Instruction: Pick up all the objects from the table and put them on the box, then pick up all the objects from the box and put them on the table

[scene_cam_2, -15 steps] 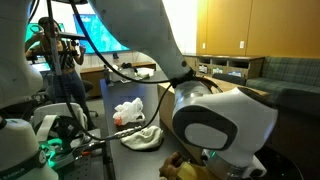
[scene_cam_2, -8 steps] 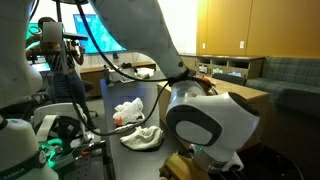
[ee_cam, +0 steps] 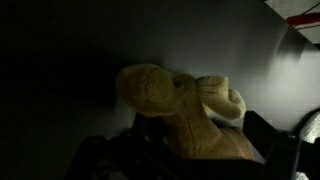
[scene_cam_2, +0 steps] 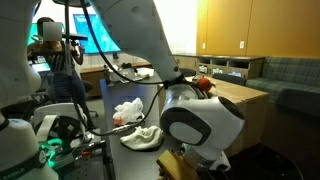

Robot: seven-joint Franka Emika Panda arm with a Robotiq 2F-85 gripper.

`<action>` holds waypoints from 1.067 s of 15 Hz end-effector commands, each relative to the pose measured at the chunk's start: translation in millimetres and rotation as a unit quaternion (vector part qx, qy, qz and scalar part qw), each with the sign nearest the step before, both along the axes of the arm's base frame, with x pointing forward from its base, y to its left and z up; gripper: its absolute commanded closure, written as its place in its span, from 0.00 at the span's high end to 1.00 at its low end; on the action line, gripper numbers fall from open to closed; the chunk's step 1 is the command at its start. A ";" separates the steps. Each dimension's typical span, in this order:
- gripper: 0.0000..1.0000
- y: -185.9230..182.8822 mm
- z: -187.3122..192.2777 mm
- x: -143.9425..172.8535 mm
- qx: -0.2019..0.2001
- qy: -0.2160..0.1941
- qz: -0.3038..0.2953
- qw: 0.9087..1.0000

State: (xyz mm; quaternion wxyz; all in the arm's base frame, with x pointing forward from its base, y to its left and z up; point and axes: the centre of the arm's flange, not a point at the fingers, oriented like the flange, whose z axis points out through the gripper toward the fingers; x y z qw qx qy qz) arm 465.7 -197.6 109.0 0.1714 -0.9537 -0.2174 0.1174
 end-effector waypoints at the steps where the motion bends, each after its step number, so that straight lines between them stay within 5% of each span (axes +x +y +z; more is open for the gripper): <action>1: 1.00 16.9 -21.1 8.0 -0.061 0.012 -0.040 0.997; 3: 1.00 23.0 -34.3 12.6 -0.089 0.017 -0.062 0.994; 4: 0.78 25.1 -41.0 13.4 -0.100 0.017 -0.074 0.992; 14: 0.09 11.0 -28.0 2.0 -0.131 0.008 -0.117 0.984; 16: 0.05 -0.6 -14.8 -6.2 -0.136 0.004 -0.120 0.983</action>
